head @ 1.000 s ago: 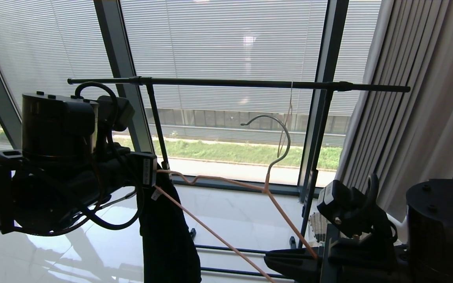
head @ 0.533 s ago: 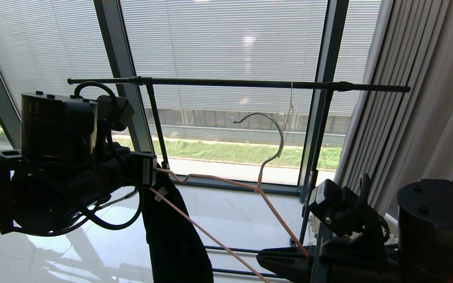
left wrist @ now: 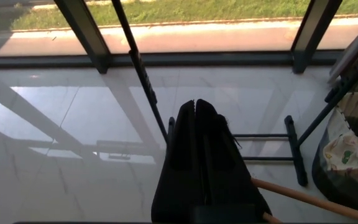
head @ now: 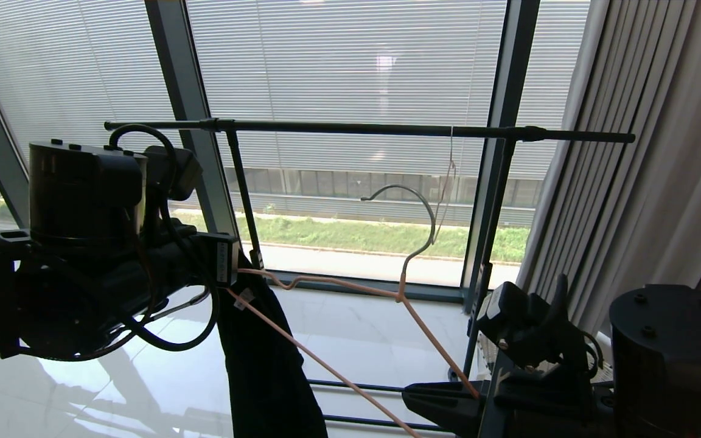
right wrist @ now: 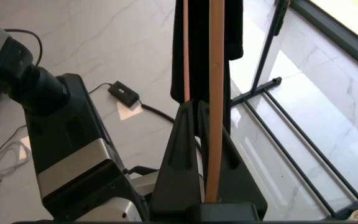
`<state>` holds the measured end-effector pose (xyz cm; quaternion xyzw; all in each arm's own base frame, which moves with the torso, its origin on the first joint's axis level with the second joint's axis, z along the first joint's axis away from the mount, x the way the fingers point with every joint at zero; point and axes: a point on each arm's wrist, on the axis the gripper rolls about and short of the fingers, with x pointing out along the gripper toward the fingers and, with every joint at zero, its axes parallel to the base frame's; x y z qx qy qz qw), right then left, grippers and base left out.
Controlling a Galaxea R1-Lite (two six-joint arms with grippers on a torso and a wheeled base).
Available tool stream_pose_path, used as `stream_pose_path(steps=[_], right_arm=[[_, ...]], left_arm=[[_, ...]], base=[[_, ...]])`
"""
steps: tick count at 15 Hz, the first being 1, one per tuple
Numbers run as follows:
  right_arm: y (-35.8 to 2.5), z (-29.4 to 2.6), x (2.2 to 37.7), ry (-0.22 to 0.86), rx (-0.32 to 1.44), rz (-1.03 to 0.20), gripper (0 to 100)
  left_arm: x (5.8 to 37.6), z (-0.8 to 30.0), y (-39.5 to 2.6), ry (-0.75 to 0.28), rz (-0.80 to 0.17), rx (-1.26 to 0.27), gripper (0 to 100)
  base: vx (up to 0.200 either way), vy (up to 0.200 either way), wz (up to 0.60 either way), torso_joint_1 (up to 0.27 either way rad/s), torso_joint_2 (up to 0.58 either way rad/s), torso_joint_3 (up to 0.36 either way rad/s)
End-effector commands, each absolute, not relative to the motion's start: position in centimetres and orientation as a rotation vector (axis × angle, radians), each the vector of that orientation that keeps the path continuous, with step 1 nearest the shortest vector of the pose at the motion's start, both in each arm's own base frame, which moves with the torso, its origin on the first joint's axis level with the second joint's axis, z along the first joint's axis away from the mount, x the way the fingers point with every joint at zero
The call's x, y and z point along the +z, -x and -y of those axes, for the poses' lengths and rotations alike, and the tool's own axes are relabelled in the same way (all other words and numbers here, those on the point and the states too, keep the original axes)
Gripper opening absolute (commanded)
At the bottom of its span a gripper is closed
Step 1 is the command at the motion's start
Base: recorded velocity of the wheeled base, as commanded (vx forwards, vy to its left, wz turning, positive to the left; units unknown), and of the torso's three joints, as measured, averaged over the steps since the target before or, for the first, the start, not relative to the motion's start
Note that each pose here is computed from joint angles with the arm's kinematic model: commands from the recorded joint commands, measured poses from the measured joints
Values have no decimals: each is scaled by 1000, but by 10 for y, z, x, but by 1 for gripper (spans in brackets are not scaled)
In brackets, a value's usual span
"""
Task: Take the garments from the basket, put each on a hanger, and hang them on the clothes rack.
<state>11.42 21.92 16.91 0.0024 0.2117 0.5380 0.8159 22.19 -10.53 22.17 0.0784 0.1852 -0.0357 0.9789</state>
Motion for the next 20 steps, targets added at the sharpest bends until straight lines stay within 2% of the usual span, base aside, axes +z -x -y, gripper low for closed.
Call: stream_pose_path(steps=[1,6,15,18,20], right_arm=[[-115,-220,170,-6,1147,-448,0],[-119,-228,167,-7,1144,-445,0],[-125,-238,163,-3,1132,-453,0],[-127,-237,159,-15,1036,-462,0],[-127,-237,160,-26,1029,-466,0]], left_arm=[[221,105,-221,-159,-373,-69,0],[220,107,-220,-166,-375,-65,0],[219,126,-206,-174,-370,-156,0],[219,126,-206,-149,-360,-76,0],[222,127,-202,-115,-350,-76,0]], base=[[0,0,0,0,0,0],[0,0,0,0,0,0],[0,0,0,0,0,0],[0,0,0,0,0,0],[0,0,0,0,0,0]])
